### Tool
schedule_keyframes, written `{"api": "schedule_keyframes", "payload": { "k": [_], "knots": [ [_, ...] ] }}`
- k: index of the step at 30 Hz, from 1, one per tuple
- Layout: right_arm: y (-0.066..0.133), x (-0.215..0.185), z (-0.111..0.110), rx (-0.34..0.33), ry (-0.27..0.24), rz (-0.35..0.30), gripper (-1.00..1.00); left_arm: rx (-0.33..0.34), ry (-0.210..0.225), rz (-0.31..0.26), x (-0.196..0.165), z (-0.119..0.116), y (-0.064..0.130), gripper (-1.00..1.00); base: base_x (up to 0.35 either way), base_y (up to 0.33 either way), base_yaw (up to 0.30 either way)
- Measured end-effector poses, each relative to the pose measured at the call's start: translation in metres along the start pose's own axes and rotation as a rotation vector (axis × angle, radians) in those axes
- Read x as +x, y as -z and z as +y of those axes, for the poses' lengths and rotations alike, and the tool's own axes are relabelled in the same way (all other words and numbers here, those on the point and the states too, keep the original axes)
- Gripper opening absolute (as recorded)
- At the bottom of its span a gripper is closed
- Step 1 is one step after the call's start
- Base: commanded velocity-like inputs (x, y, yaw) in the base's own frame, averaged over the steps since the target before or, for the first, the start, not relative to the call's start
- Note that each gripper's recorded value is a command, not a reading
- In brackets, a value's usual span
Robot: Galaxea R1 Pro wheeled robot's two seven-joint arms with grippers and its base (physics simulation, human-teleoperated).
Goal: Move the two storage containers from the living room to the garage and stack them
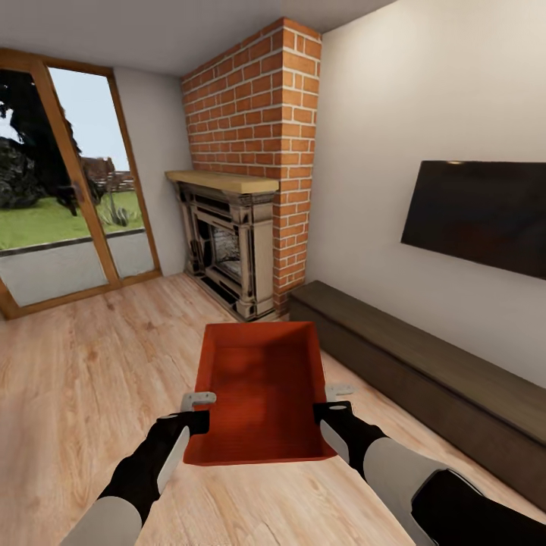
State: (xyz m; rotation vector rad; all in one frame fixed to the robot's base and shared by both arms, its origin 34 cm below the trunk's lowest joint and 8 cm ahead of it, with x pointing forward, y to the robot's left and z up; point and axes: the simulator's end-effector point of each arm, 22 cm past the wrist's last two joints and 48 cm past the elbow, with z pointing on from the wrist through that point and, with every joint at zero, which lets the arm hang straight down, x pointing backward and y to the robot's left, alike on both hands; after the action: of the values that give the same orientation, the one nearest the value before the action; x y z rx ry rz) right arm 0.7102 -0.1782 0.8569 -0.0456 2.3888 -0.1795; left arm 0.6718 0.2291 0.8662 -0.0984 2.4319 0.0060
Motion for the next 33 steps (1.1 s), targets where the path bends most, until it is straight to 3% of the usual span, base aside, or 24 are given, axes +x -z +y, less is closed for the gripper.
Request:
{"api": "schedule_keyframes", "payload": {
  "k": [33],
  "knots": [
    [0.0058,-0.0088,-0.0013,0.001,-0.002,-0.017,-1.0,0.001,0.002,-0.017,-0.0078,-0.0003,0.0058,-1.0,0.0,0.0,0.3]
  ]
}}
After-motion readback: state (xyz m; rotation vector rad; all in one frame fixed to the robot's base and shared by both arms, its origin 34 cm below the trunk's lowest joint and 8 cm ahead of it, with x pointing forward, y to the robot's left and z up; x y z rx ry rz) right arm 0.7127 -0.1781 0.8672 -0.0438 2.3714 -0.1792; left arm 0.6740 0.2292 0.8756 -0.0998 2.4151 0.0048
